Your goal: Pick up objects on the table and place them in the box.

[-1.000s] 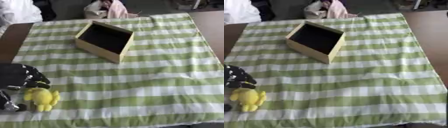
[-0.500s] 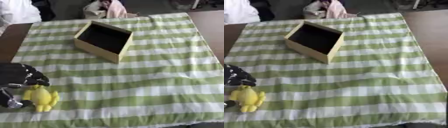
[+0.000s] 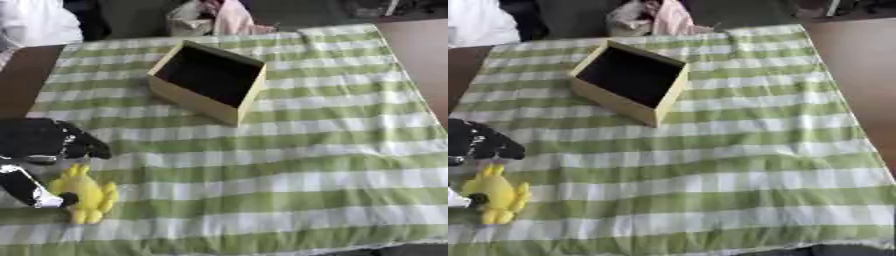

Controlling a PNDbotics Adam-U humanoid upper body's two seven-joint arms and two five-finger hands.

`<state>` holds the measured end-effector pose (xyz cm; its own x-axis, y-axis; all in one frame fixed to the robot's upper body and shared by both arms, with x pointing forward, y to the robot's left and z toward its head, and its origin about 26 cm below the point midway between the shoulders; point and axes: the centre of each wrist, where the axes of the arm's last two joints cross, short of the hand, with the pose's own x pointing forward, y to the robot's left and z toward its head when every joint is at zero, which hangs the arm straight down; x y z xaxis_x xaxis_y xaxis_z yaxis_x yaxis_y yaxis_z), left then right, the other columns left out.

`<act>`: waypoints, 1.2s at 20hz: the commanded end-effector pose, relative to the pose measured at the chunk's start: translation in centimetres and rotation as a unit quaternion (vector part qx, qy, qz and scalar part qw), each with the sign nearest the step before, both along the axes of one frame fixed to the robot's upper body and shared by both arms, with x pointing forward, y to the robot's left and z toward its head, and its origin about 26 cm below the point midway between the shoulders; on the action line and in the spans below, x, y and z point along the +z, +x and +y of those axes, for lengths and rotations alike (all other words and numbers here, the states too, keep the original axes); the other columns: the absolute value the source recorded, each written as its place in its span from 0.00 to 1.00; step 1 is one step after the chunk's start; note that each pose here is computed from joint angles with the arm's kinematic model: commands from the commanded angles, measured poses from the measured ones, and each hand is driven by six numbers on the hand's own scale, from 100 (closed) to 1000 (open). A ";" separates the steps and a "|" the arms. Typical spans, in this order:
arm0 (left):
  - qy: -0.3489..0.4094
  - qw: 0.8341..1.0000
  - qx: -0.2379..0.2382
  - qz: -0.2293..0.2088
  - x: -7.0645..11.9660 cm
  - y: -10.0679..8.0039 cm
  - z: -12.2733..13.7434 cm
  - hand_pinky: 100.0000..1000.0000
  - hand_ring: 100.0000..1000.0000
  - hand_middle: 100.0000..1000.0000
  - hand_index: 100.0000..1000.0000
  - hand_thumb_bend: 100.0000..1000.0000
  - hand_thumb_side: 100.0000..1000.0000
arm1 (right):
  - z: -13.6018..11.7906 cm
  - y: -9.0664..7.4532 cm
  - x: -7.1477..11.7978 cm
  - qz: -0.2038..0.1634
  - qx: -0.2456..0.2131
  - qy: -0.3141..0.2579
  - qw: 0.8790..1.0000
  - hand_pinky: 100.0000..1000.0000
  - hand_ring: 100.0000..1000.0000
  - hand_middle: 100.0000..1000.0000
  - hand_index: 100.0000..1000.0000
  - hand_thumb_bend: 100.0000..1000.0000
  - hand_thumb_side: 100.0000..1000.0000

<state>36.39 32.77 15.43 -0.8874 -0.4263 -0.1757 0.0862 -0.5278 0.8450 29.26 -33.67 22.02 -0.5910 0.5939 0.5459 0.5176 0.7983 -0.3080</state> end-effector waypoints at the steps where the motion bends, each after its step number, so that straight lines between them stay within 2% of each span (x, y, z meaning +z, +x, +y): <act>1: 0.119 0.988 -0.080 0.051 1.1 0.3 0.2 0.77 0.87 0.88 0.99 0.22 0.75 | 0.0 -0.4 0.8 -0.015 0.001 -0.003 1.000 0.63 0.71 0.69 0.76 0.00 0.60; 4: 0.118 0.988 -0.085 0.055 1.2 0.3 -0.1 0.76 0.86 0.88 0.99 0.18 0.63 | 0.0 -0.4 0.8 -0.014 0.001 -0.001 1.000 0.62 0.71 0.69 0.76 0.00 0.61; 6: 0.119 0.987 -0.087 0.064 1.0 0.2 -0.3 0.75 0.86 0.89 1.00 0.14 0.69 | 0.0 -0.4 0.8 -0.013 0.001 -0.001 1.000 0.62 0.71 0.69 0.76 0.00 0.61; 11: 0.108 0.986 -0.100 0.077 1.6 0.1 -0.8 0.74 0.85 0.88 1.00 0.13 0.67 | -0.1 -0.4 0.7 -0.012 0.001 0.001 1.000 0.62 0.70 0.69 0.76 0.00 0.61; 13: 0.106 0.986 -0.102 0.077 2.2 0.0 -0.8 0.74 0.85 0.88 1.00 0.18 0.64 | -0.1 -0.4 0.7 -0.012 0.000 0.000 1.000 0.62 0.70 0.69 0.76 0.00 0.61; 15: 0.105 0.986 -0.110 0.066 3.3 -0.1 -1.1 0.75 0.85 0.88 1.00 0.24 0.57 | -0.3 -0.5 0.7 -0.011 -0.003 -0.001 1.000 0.62 0.70 0.69 0.76 0.00 0.60; 17: 0.104 0.986 -0.122 0.052 4.3 -0.3 -1.5 0.74 0.84 0.88 0.99 0.30 0.33 | -0.3 -0.5 0.6 -0.009 -0.005 -0.002 1.000 0.62 0.70 0.69 0.76 0.00 0.60; 18: 0.100 0.986 -0.126 0.048 4.5 -0.5 -1.6 0.73 0.84 0.87 0.98 0.30 0.24 | -0.3 -0.5 0.6 -0.008 -0.005 -0.002 1.000 0.62 0.70 0.69 0.76 0.00 0.60; 20: 0.090 0.986 -0.132 0.048 4.4 -0.8 -1.6 0.72 0.83 0.87 0.97 0.26 0.18 | -0.4 -0.6 0.5 -0.007 -0.006 -0.002 1.000 0.62 0.70 0.69 0.76 0.00 0.60; 21: 0.086 0.986 -0.134 0.051 4.2 -0.9 -1.5 0.72 0.83 0.87 0.97 0.26 0.18 | -0.4 -0.6 0.5 -0.007 -0.007 -0.002 1.000 0.62 0.70 0.69 0.76 0.00 0.60; 24: 0.089 0.985 -0.133 0.066 3.4 -1.2 -1.3 0.72 0.83 0.87 0.98 0.20 0.29 | -0.4 -0.6 0.4 -0.006 -0.007 -0.002 1.000 0.62 0.70 0.69 0.76 0.00 0.60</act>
